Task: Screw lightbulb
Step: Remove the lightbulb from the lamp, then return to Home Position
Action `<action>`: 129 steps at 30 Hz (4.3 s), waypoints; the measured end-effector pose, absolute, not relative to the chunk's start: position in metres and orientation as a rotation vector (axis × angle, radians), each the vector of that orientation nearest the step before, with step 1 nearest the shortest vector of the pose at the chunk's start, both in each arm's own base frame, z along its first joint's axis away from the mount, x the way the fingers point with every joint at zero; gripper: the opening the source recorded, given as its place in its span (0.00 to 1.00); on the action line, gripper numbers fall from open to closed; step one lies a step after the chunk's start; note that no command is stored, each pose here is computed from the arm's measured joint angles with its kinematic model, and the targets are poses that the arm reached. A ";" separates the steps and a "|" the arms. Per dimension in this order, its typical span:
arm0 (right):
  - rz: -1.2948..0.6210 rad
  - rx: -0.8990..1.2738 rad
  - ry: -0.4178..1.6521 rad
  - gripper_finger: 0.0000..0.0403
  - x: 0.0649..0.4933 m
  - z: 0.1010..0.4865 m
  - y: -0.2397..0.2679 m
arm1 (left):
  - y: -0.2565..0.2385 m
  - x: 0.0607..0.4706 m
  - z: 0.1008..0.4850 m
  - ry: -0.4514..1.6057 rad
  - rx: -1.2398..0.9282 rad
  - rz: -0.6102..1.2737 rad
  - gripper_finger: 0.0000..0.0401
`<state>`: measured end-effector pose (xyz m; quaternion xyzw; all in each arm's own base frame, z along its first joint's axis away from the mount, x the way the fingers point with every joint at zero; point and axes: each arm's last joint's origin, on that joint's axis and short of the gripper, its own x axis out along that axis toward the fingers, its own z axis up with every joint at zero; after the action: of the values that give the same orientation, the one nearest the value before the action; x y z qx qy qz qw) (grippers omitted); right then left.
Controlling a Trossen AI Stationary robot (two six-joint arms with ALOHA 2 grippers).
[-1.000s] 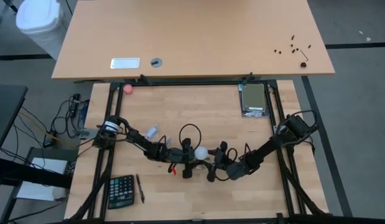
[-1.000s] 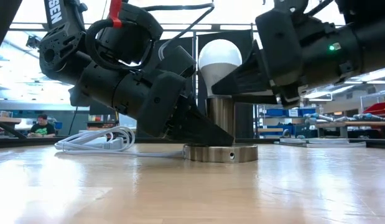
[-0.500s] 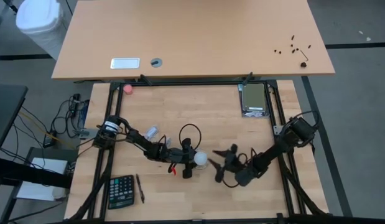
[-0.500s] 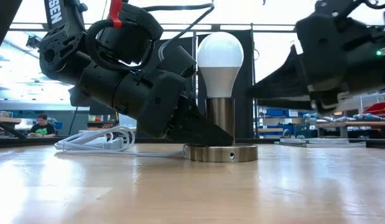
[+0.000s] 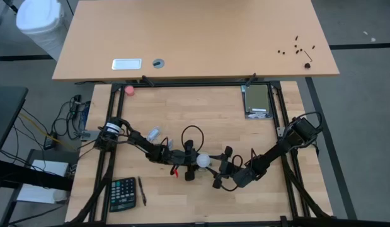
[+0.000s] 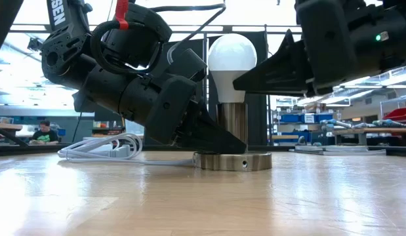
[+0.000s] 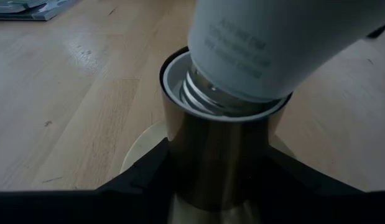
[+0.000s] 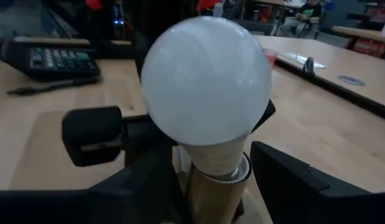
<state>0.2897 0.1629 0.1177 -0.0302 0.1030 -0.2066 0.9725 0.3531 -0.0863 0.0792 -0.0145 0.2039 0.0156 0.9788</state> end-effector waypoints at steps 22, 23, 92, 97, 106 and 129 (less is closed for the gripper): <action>-0.354 -0.088 0.254 0.42 0.308 0.117 0.136 | -0.086 0.353 0.079 0.410 -0.036 0.032 0.49; -0.354 -0.089 0.251 0.40 0.308 0.117 0.136 | -0.086 0.353 0.079 0.411 -0.036 0.032 0.49; -0.602 0.757 1.127 0.58 0.220 0.144 0.027 | -0.047 0.359 0.079 0.413 0.069 0.282 0.58; -0.580 0.769 1.087 0.64 0.216 0.154 0.027 | -0.048 0.357 0.087 0.417 0.082 0.277 0.67; -0.515 0.750 0.970 0.66 0.207 0.179 0.033 | -0.049 0.350 0.103 0.501 0.066 0.229 0.84; -0.473 0.303 0.553 0.62 0.180 0.220 0.070 | -0.048 0.330 0.164 0.522 0.124 0.149 0.88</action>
<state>0.1804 0.0695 0.2199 0.1478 0.2695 -0.2302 0.9233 0.3304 -0.0483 0.1642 0.0614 0.2578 0.0736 0.9614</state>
